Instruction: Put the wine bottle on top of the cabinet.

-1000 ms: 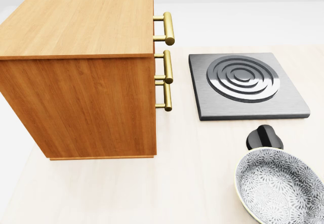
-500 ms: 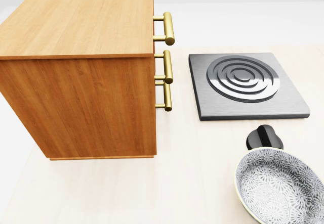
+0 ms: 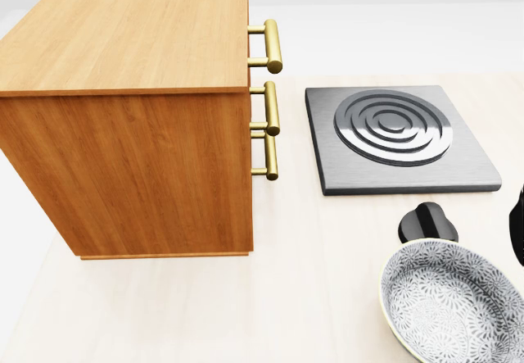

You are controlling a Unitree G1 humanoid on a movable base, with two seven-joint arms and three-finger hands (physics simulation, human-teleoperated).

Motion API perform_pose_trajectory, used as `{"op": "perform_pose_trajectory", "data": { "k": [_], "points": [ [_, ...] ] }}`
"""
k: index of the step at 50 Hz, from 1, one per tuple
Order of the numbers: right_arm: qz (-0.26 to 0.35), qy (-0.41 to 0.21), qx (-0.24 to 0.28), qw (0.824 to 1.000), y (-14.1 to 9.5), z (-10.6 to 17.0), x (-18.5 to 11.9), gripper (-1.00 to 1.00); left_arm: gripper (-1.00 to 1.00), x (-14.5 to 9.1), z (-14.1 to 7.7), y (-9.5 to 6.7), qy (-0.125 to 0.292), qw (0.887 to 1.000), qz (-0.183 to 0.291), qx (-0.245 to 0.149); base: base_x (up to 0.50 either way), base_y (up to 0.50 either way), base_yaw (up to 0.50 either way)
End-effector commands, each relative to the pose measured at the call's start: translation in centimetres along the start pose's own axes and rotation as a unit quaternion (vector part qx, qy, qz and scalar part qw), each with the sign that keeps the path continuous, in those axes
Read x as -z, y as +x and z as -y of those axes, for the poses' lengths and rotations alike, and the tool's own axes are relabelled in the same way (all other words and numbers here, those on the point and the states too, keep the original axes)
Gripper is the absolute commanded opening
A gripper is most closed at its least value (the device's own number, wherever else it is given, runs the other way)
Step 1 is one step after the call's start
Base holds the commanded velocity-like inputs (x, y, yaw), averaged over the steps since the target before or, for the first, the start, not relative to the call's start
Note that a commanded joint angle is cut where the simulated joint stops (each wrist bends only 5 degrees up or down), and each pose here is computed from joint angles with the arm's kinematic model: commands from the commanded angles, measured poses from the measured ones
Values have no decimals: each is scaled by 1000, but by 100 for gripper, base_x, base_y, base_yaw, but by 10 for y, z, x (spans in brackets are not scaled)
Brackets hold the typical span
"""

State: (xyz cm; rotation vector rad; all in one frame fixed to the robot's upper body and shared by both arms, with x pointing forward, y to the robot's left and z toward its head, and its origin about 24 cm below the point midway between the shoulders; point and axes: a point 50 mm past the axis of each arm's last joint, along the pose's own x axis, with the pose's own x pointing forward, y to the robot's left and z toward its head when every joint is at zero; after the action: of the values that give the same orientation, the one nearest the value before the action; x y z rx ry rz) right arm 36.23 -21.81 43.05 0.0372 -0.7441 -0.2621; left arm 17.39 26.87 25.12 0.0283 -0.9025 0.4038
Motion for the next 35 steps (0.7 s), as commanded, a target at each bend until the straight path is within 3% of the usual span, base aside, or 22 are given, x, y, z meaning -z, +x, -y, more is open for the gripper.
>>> {"op": "perform_pose_trajectory", "data": {
  "k": [1, 16, 27, 35],
  "points": [
    [-84, -11, -37, 996, 16, -39, 0, -98, 100, 0, -2, 0, 2, 1000, -1, -2, 0, 0, 0],
    [-97, 6, -83, 992, 14, -78, -13, -100, 100, 2, -3, -1, 3, 1000, -6, -3, 0, 0, 0],
    [-96, 36, -144, 984, 7, -111, -22, -100, 100, 3, -8, -1, 4, 1000, -9, -9, 0, 0, 0],
    [-85, 74, -159, 981, 8, -115, -36, -100, 100, 5, -7, -1, 3, 1000, -13, -9, 0, 0, 0]
  ]
}}
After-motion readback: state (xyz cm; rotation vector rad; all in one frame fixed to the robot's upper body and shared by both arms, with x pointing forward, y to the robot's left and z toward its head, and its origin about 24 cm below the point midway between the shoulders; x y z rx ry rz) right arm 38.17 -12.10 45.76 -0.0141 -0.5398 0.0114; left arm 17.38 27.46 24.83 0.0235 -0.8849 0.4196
